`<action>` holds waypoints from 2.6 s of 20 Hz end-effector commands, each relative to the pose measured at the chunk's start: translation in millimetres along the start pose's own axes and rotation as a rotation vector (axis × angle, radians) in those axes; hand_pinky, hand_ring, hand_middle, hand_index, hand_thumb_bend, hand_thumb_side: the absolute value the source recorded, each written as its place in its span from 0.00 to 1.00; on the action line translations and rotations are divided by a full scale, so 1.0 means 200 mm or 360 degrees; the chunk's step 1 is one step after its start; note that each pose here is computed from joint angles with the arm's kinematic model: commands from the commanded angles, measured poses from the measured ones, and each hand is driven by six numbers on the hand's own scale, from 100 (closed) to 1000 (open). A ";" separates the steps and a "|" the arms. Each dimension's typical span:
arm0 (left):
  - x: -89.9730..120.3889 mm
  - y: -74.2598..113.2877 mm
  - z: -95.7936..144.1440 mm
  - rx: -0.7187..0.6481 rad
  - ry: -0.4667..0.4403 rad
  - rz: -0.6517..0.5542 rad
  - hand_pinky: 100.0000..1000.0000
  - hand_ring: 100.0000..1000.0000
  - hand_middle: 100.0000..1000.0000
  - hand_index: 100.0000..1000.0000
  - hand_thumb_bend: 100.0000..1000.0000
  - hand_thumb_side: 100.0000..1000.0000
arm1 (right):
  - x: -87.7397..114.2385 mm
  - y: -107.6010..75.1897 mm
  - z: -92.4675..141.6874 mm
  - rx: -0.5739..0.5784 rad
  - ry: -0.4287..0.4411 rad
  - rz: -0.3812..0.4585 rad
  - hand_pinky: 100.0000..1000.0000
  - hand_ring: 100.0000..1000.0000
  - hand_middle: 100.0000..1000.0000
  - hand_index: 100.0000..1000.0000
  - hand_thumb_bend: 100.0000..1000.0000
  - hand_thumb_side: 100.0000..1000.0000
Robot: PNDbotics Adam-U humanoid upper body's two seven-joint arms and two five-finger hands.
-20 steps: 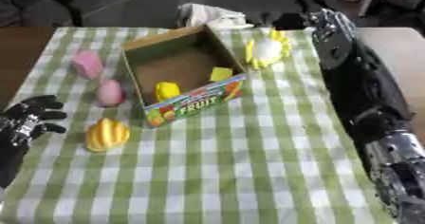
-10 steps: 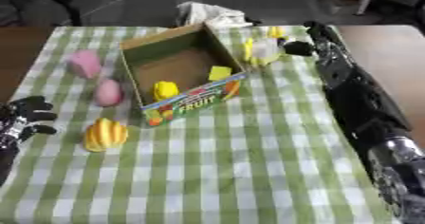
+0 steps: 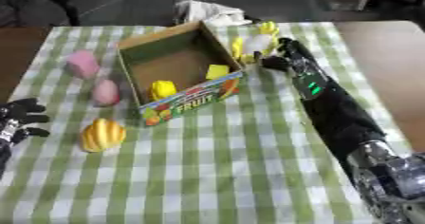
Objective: Pick up objects on the table and place them in the box.
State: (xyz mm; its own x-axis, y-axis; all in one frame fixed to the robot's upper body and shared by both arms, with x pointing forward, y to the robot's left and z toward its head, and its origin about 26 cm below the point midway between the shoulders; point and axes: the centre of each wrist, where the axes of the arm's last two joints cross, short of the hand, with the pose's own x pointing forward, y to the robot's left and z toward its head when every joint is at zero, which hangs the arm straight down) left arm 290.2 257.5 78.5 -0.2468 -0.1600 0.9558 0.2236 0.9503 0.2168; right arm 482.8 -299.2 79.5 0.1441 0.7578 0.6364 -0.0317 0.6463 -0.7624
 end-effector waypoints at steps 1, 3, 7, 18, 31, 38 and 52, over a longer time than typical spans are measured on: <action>0.04 0.01 -0.02 -0.0014 -0.0047 -0.0032 0.58 0.68 0.65 0.77 0.06 0.59 | 0.07 -0.05 -0.01 -0.0090 -0.0062 0.0001 0.69 0.74 0.58 0.71 0.32 0.31; 0.04 0.01 -0.02 -0.0014 -0.0045 -0.0030 0.58 0.68 0.65 0.77 0.06 0.59 | 0.08 -0.04 -0.01 -0.0151 -0.0059 -0.0010 0.66 0.70 0.49 0.62 0.30 0.25; 0.04 0.01 -0.02 -0.0014 -0.0046 -0.0029 0.58 0.68 0.65 0.77 0.06 0.59 | 0.09 -0.05 -0.01 -0.0285 -0.0048 -0.0026 0.61 0.61 0.38 0.47 0.26 0.14; 0.04 0.01 -0.01 -0.0012 -0.0045 -0.0029 0.58 0.68 0.65 0.77 0.06 0.59 | 0.12 -0.09 -0.02 -0.0626 -0.0085 -0.0088 0.58 0.55 0.30 0.37 0.19 0.04; 0.04 0.02 -0.01 -0.0014 -0.0048 -0.0030 0.58 0.68 0.65 0.77 0.06 0.59 | 0.09 0.00 -0.01 -0.0054 -0.0111 -0.0233 0.68 0.76 0.73 0.86 0.30 0.53; 0.05 0.02 -0.02 -0.0020 -0.0059 -0.0037 0.58 0.68 0.65 0.77 0.06 0.59 | 0.10 -0.02 -0.02 -0.0211 -0.0020 -0.0190 0.62 0.65 0.55 0.67 0.20 0.40; 0.05 0.02 -0.02 -0.0017 -0.0060 -0.0034 0.58 0.68 0.65 0.77 0.06 0.59 | 0.16 -0.07 -0.02 -0.0638 -0.0021 -0.0117 0.54 0.51 0.31 0.36 0.00 0.00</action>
State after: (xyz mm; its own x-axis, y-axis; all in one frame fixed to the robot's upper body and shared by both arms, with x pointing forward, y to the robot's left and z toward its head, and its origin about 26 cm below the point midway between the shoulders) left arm 291.6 256.8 80.4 -0.2553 -0.1592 0.9536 0.2289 0.9483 0.2196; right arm 486.1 -280.6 87.8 0.1639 0.7102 0.6846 0.3156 0.6198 -0.7185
